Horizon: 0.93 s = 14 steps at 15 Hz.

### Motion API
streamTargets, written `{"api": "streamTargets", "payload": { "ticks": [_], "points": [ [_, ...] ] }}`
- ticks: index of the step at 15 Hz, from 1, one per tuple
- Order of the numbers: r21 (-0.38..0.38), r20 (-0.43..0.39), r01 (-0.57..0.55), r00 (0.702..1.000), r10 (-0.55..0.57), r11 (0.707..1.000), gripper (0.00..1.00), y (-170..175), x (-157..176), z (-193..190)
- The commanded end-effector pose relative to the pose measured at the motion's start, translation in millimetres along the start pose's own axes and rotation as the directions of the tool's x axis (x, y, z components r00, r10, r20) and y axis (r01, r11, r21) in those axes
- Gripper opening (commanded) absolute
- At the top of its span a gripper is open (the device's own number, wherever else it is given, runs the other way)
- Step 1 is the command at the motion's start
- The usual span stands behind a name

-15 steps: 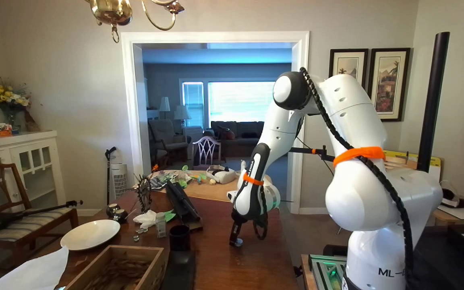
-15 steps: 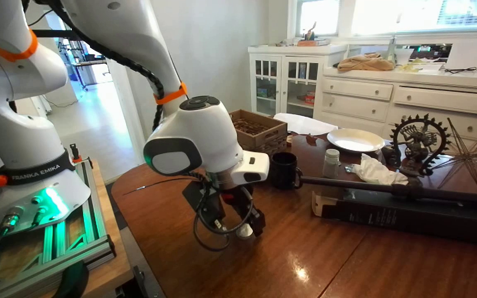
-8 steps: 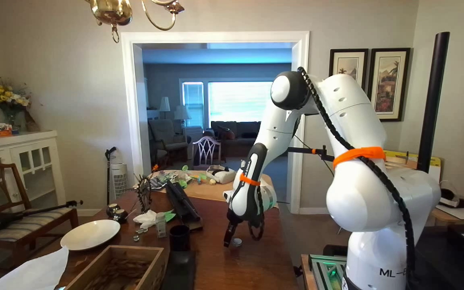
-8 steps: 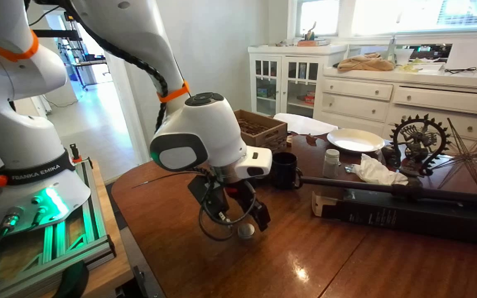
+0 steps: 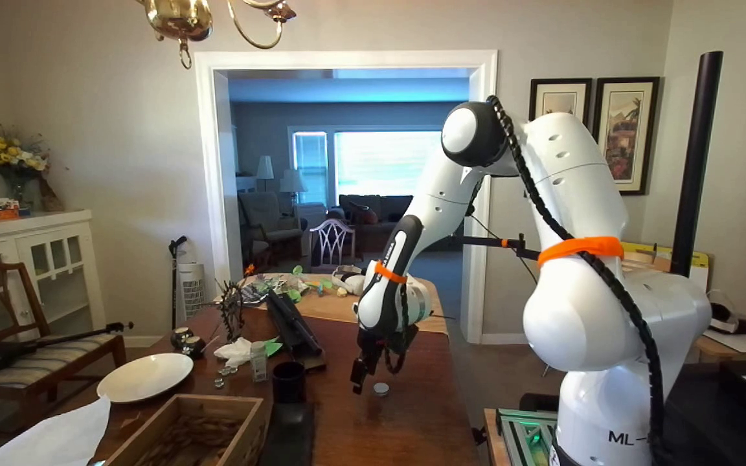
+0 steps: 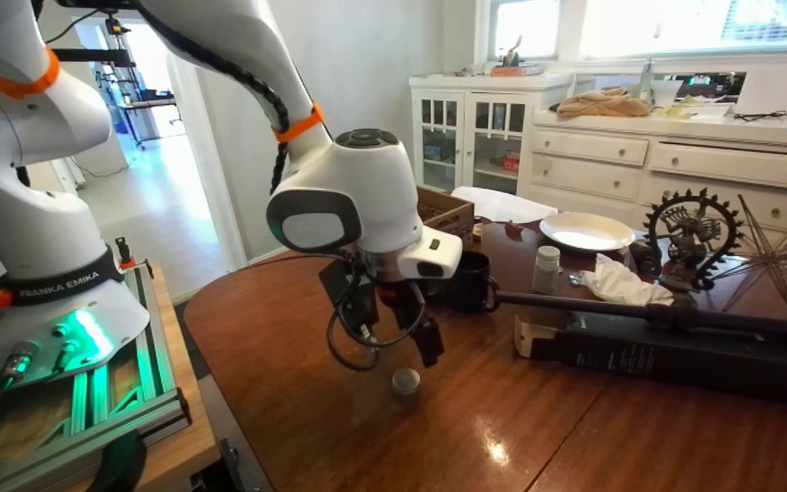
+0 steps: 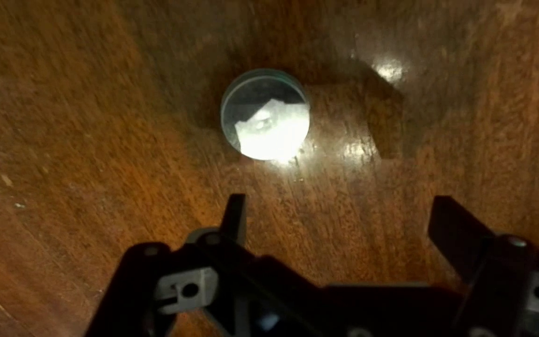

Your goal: Remove the cap off of the bottle

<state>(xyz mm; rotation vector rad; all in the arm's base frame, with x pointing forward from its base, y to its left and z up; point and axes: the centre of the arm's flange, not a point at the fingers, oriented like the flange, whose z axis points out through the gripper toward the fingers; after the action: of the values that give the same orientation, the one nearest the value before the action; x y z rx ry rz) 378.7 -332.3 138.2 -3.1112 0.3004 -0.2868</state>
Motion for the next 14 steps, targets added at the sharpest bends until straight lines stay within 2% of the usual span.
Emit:
{"api": "streamTargets", "payload": {
  "ticks": [1,7,14],
  "points": [
    [-0.002,0.084,-0.065,0.994,0.065,0.998,1.0,4.8,11.6,-23.8],
    [-0.03,0.029,-0.06,0.998,0.061,0.998,1.0,-1.2,26.6,-56.2],
    [-0.025,-0.046,-0.01,0.999,0.009,1.0,1.0,-12.0,42.4,-87.3]
  ]
}}
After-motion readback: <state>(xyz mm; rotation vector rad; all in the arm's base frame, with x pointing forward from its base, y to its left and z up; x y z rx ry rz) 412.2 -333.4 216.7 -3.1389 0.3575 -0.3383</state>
